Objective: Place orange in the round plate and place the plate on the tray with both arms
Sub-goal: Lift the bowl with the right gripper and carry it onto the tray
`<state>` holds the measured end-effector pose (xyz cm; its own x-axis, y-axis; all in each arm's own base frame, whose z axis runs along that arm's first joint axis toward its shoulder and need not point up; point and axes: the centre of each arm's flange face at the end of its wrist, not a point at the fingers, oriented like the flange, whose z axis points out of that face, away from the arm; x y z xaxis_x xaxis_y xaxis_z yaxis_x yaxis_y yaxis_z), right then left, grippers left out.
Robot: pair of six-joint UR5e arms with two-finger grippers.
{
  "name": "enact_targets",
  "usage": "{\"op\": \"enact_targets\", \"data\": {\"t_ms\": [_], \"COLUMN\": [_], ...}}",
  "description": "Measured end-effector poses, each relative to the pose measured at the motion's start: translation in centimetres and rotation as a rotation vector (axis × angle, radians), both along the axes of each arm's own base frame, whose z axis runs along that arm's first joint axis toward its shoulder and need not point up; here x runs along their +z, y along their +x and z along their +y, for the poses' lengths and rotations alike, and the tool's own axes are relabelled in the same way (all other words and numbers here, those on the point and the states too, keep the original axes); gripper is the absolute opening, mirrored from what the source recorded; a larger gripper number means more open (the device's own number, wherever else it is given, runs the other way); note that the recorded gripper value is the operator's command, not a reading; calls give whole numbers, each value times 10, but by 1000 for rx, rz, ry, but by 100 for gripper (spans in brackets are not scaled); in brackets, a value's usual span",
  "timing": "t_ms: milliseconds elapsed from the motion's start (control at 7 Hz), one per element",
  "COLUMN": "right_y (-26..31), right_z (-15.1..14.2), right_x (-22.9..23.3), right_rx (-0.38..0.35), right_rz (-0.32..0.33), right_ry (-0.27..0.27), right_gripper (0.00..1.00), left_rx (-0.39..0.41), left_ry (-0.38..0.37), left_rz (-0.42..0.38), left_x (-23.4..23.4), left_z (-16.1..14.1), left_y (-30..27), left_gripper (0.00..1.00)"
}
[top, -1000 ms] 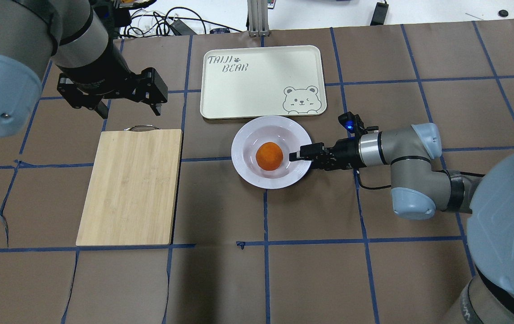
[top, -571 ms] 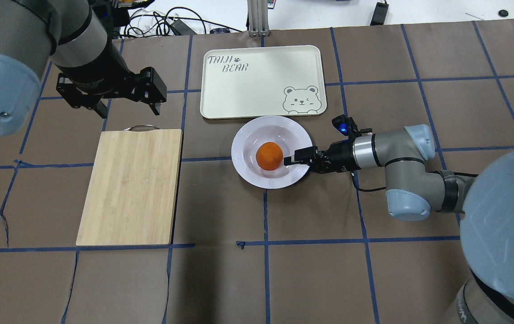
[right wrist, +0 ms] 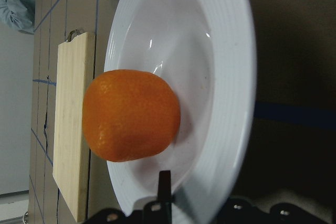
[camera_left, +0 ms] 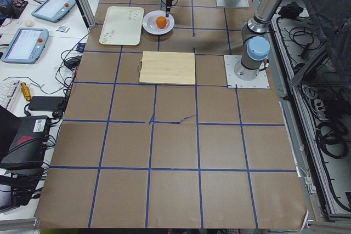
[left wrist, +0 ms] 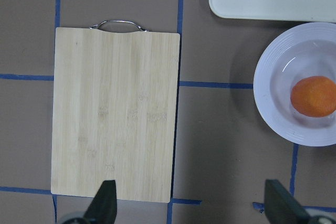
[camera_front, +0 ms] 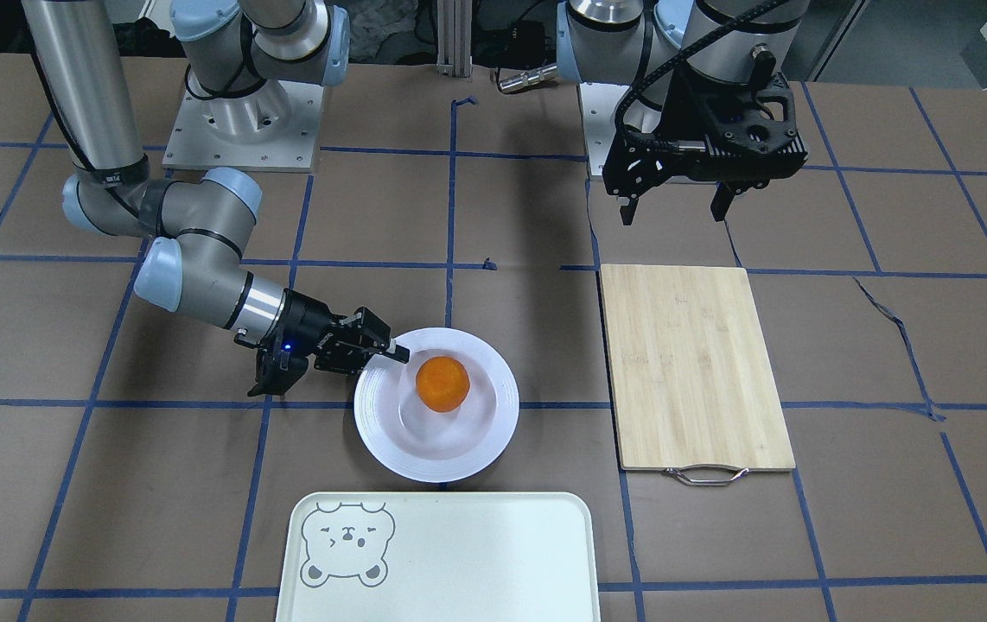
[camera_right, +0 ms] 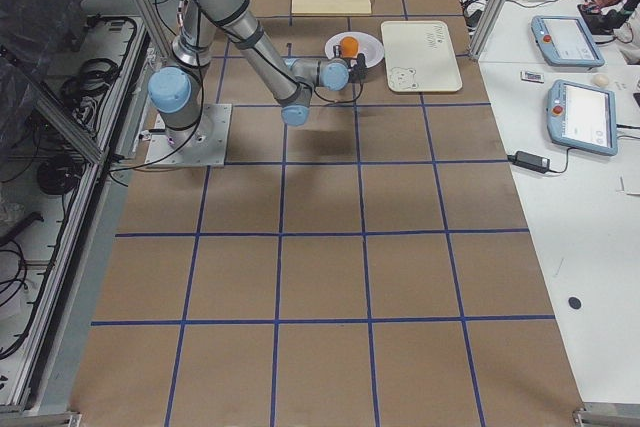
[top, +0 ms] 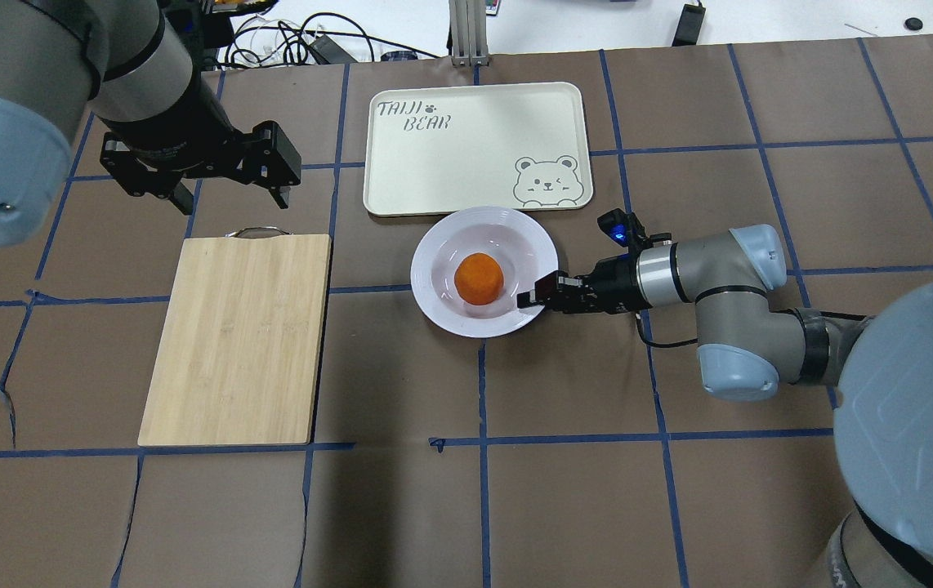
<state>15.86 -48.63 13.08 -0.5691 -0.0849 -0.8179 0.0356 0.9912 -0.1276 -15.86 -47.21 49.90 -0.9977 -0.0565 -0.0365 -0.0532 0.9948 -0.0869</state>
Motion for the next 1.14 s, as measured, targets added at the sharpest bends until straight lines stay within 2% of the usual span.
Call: {"op": "enact_targets", "data": {"t_ms": [286, 571, 1000, 1143], "right_y": [0, -1, -3, -4], "right_z": [-1, -2, -8, -24], "right_x": [13, 20, 33, 52], "right_rx": [-28, -83, -222, -276], "right_rz": [-2, -12, -60, -91], "right_ry": [16, 80, 257, 310], "right_gripper": [8, 7, 7, 7], "left_rx": [0, 1, 2, 2], "left_ry": [0, 0, 0, 0], "left_rz": [1, 1, 0, -1], "left_x": [0, 0, 0, 0], "left_z": [0, 0, 0, 0], "left_y": [0, 0, 0, 0], "left_gripper": [100, 100, 100, 100]}}
